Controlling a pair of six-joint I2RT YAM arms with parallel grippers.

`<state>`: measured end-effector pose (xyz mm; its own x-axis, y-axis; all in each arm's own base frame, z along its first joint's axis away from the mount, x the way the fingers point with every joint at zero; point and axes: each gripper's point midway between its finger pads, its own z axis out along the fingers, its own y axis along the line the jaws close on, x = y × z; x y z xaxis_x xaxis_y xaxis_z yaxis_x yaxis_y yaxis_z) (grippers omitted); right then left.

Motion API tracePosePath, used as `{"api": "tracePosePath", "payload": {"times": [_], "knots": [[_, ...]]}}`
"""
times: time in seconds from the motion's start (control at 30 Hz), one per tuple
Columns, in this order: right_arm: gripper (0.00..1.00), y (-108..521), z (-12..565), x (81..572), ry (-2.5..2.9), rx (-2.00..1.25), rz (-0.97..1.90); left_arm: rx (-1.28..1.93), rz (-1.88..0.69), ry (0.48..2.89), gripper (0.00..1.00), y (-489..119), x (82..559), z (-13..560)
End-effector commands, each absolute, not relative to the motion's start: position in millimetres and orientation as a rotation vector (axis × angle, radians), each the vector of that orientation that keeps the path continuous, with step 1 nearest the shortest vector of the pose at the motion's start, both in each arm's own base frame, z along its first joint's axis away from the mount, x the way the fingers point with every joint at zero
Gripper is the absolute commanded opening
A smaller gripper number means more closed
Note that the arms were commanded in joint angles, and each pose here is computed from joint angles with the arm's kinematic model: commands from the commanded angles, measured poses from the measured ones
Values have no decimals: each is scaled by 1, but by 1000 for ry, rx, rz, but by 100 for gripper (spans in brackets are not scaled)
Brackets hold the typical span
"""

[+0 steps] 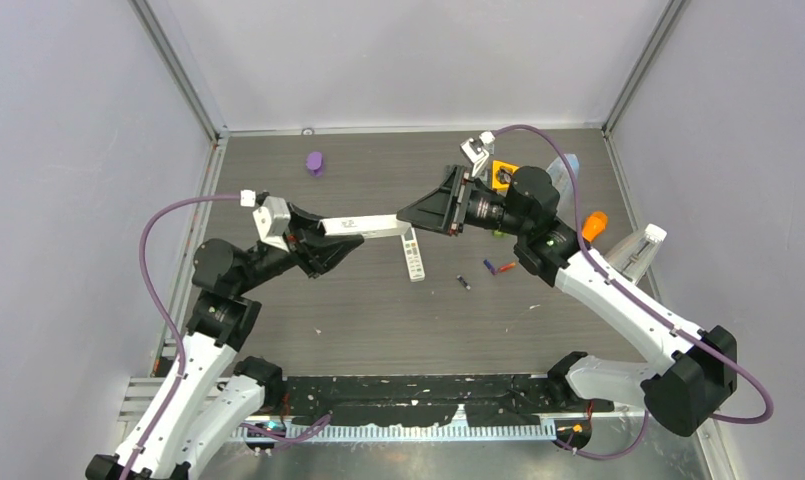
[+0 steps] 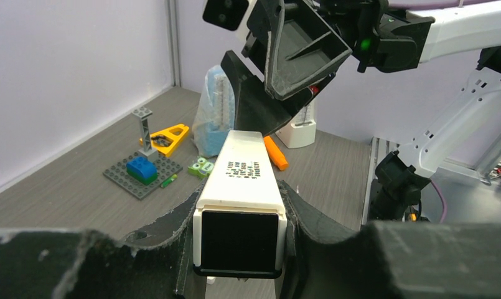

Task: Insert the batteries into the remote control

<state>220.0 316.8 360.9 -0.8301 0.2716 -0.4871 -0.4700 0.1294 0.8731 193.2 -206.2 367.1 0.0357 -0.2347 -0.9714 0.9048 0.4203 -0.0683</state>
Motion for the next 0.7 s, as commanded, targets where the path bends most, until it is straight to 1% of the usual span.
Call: {"api": "tracePosePath", "payload": {"times": [0.0,0.1,0.17,0.2,0.23,0.27,0.37,0.4,0.5,0.53,0.6,0.67], "knots": [[67,315,381,219,1804,-244,1743,751,-993,1191,0,-207,187,378],[60,316,378,221,1821,-242,1738,751,-988,1199,0,-207,189,376],[53,317,376,221,1834,-243,1738,739,-981,1209,0,-206,192,374],[48,317,376,220,1839,-247,1740,735,-976,1210,0,-206,193,373],[45,317,376,219,1848,-246,1740,731,-972,1211,0,-205,194,373],[40,317,375,219,1852,-247,1741,729,-968,1214,0,-205,195,372],[31,317,375,220,1860,-237,1742,731,-954,1230,0,-205,199,368],[25,317,374,221,1863,-230,1738,734,-948,1239,0,-205,200,365],[16,318,372,225,1870,-216,1725,747,-923,1279,0,-204,205,354],[11,318,371,227,1871,-207,1720,755,-910,1294,0,-204,207,350],[6,318,371,230,1868,-196,1714,765,-884,1334,0,-202,211,337],[5,318,372,234,1861,-185,1708,765,-865,1378,0,-201,215,323]]}}
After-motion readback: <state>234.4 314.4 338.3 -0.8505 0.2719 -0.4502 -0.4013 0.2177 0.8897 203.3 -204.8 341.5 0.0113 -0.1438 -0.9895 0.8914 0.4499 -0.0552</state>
